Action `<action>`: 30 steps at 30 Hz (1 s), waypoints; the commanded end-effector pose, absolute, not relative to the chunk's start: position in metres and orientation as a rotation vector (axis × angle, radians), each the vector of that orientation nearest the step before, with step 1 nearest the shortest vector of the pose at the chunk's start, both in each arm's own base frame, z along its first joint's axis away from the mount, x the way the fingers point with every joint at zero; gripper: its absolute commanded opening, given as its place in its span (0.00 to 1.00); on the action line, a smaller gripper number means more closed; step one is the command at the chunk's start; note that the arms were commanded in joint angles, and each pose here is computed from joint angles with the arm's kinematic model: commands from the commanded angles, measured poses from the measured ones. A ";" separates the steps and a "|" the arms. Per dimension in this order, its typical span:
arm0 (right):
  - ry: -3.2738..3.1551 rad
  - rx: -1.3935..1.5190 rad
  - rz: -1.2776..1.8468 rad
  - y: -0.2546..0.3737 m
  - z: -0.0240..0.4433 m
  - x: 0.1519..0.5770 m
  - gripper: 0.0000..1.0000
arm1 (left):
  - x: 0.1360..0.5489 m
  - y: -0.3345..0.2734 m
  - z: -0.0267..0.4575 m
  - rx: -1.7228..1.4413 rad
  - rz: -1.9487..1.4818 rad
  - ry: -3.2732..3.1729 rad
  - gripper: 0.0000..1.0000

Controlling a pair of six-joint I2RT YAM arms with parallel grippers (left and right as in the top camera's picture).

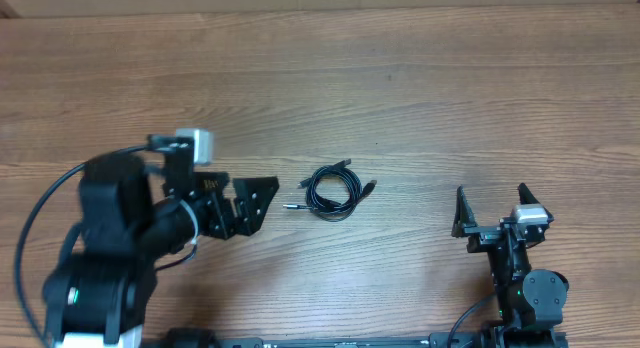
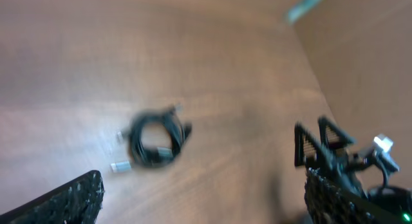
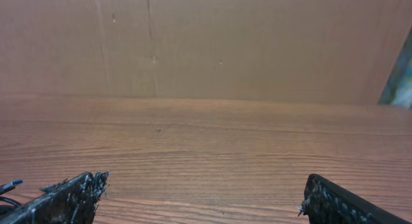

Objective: Untangle cables
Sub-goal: 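Reach the left gripper forward and grasp the black cable bundle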

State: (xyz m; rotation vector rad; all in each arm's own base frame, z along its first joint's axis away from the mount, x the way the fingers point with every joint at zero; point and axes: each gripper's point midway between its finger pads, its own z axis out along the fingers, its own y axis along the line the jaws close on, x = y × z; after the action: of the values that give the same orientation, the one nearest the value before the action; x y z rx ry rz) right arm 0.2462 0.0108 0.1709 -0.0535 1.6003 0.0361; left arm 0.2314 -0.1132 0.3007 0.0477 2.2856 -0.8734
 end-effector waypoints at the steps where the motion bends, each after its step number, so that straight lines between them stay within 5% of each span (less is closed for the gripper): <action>1: 1.594 -0.051 0.042 0.012 0.170 0.246 1.00 | 0.232 -0.127 0.287 0.092 -0.941 2.391 1.00; 14: 1.594 -0.051 0.042 0.012 0.170 0.246 1.00 | 0.278 -0.124 0.229 0.146 -0.234 2.754 1.00; 25: 1.594 -0.051 0.042 0.012 0.170 0.246 1.00 | 0.298 -0.169 0.136 0.215 -0.369 3.056 1.00; 30: 1.594 -0.051 0.042 0.012 0.170 0.246 1.00 | 0.298 -0.188 0.096 0.373 -0.485 3.144 0.84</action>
State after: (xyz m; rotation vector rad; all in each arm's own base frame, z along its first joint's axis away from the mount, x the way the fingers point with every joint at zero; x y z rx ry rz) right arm 0.2462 0.0108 0.1709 -0.0529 1.6003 0.0361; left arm 0.2999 -0.1697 0.1078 0.2302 3.1217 -0.3527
